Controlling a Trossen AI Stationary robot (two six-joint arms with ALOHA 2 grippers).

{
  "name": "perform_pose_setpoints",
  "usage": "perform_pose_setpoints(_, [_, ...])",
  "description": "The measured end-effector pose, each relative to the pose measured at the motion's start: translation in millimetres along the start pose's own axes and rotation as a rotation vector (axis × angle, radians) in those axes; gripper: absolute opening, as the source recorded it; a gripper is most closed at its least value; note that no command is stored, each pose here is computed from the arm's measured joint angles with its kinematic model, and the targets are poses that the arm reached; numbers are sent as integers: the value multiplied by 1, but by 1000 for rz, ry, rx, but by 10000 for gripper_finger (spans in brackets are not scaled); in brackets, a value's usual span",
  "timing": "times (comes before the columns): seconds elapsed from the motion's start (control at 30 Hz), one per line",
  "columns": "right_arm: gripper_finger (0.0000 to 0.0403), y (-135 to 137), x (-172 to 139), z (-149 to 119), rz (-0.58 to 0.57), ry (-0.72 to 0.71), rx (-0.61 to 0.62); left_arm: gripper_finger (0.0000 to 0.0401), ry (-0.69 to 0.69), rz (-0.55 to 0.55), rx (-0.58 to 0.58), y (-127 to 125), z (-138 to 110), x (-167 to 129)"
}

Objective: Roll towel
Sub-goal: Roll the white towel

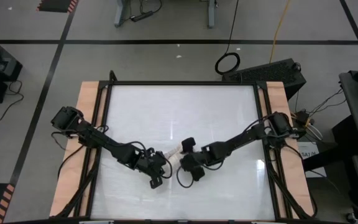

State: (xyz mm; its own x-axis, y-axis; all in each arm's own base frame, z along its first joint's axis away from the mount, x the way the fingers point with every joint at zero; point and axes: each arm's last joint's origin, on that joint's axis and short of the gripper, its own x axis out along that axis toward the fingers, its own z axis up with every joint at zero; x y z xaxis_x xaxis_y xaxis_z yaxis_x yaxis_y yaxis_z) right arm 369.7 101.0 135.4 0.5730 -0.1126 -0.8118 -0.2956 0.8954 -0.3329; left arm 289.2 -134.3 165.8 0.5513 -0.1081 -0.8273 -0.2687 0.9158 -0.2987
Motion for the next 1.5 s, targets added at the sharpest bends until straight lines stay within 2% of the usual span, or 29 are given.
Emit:
perform_pose_setpoints(0.23, [267,-20,5,-8,145,20,59,86,-7,5,2,-1,0,0])
perform_pose_setpoints(0.33, [246,-22,5,-10,153,36,61,125,0,2,4,-1,-1,-2])
perform_pose_setpoints(0.53, [206,-21,6,-11,209,32,70,228,52,9,7,2,-3,-19])
perform_pose_setpoints(0.7, [177,-21,6,-11,213,33,65,277,48,-23,64,1,-3,-43])
perform_pose_setpoints(0.8, [161,-20,6,-12,213,34,63,285,-38,-47,85,-3,1,-59])
perform_pose_setpoints(0.93, [146,-19,6,-12,196,39,78,285,-273,45,74,-9,8,-69])
perform_pose_setpoints(1.0, [145,-20,6,-12,198,39,89,286,-321,42,77,-15,8,-67])
perform_pose_setpoints(1.2, [145,-20,7,-12,231,39,135,286,-340,49,92,-28,0,-37])
perform_pose_setpoints(1.4, [145,-20,7,-13,272,46,172,286,-246,137,75,-22,-15,-1])
perform_pose_setpoints(1.5, [145,-20,7,-13,273,51,186,276,-195,132,80,-22,-21,6])
